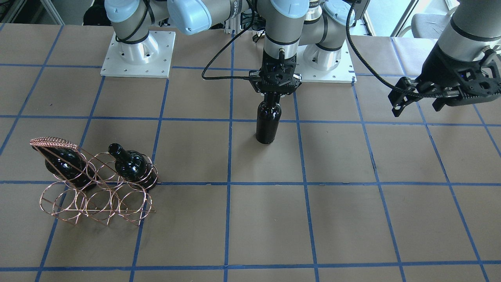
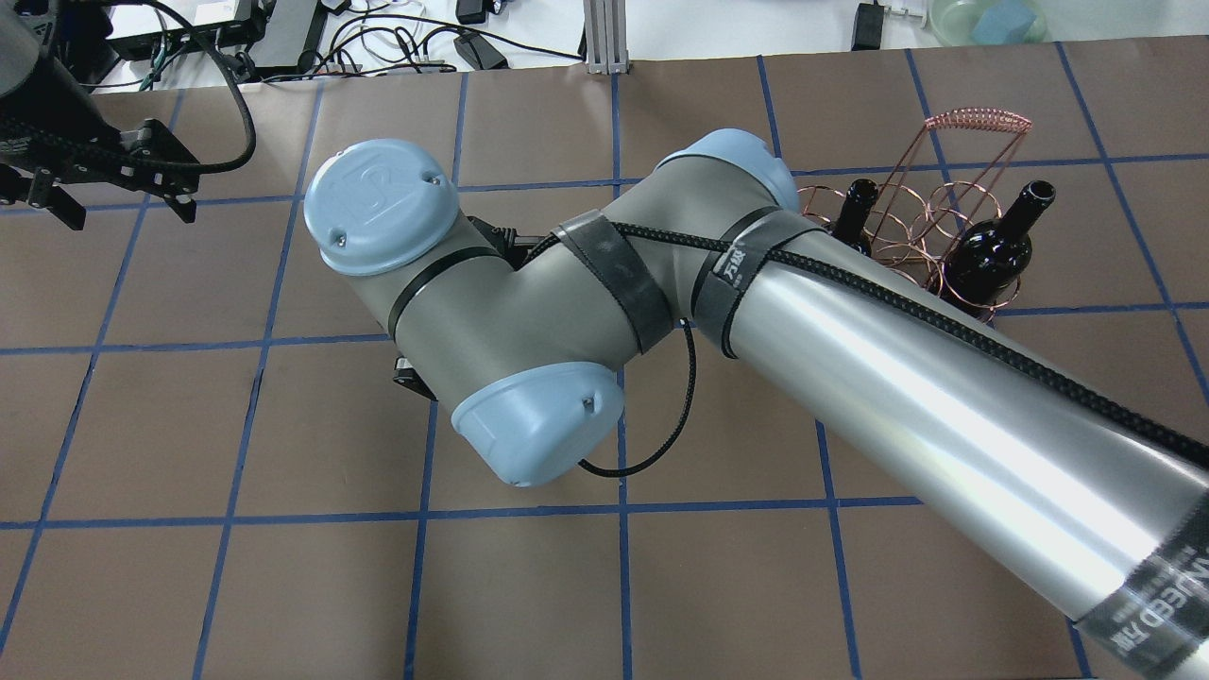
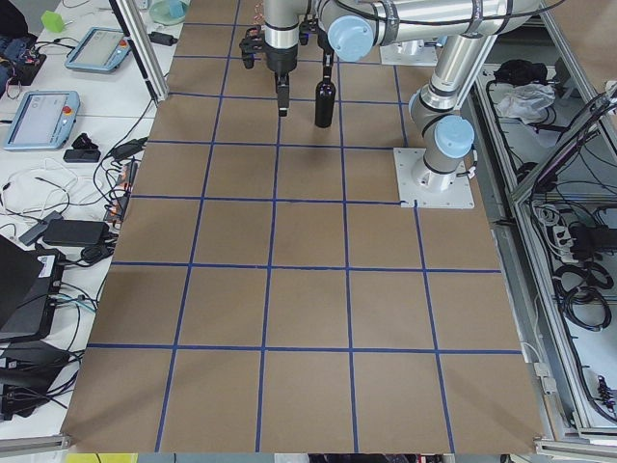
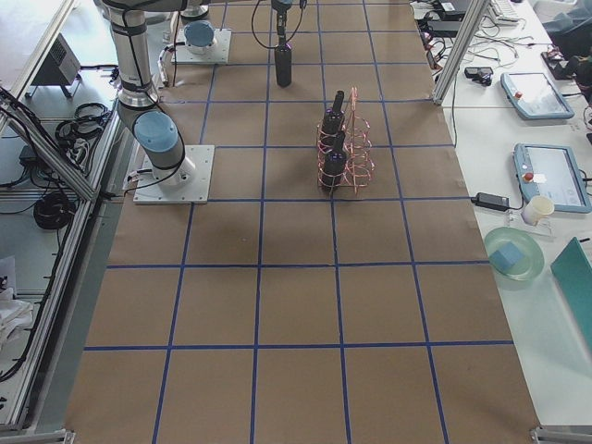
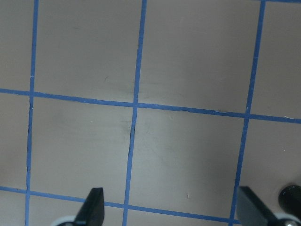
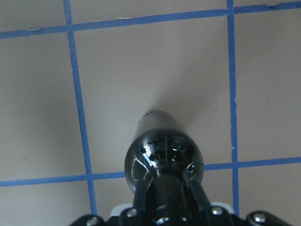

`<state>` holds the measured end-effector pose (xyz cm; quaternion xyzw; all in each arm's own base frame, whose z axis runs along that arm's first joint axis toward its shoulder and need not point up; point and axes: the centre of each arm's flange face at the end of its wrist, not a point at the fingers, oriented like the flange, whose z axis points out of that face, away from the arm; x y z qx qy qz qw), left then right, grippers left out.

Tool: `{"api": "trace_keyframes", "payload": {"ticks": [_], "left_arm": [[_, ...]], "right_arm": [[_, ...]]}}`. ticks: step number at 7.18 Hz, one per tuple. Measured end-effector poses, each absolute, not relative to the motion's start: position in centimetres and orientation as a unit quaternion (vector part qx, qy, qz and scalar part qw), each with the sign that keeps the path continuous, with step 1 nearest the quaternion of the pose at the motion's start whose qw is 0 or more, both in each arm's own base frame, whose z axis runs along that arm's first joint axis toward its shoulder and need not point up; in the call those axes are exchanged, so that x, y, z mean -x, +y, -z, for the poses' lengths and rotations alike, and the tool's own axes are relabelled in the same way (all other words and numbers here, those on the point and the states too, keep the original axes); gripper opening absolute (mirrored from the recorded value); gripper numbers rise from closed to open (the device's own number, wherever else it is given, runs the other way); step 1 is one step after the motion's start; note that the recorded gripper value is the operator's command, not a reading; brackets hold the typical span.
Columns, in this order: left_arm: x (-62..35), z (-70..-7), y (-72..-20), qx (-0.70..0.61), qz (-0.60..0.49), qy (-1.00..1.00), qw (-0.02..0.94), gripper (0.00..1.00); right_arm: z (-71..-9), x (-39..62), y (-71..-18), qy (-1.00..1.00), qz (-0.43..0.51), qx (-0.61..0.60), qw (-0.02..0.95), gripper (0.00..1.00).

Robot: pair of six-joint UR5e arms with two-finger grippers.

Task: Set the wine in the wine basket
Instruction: 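Carry the bottle with the right gripper over the copper wire rack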

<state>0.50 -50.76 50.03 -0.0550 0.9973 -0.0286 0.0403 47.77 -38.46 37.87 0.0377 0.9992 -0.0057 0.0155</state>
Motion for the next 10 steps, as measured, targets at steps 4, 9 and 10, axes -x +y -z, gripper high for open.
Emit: {"api": "trace_keyframes", "payload": {"ticks": [4, 9, 10], "left_arm": [[3.6, -49.9, -49.8, 0.024, 0.008, 0.999, 0.024, 1.00], [7.6, -49.6, -49.3, 0.010, 0.003, 1.000, 0.015, 1.00], [8.2, -49.4, -49.2, 0.005, 0.002, 1.000, 0.008, 1.00]], "right_arm": [[-48.0, -35.7, -40.0, 1.000, 0.006, -0.018, 0.007, 0.00], [-56.7, -14.0, -43.5, 0.992, -0.003, 0.109, -0.066, 0.00], [-57.3, -11.0, -44.6, 0.991, 0.000, 0.118, -0.064, 0.00]]}}
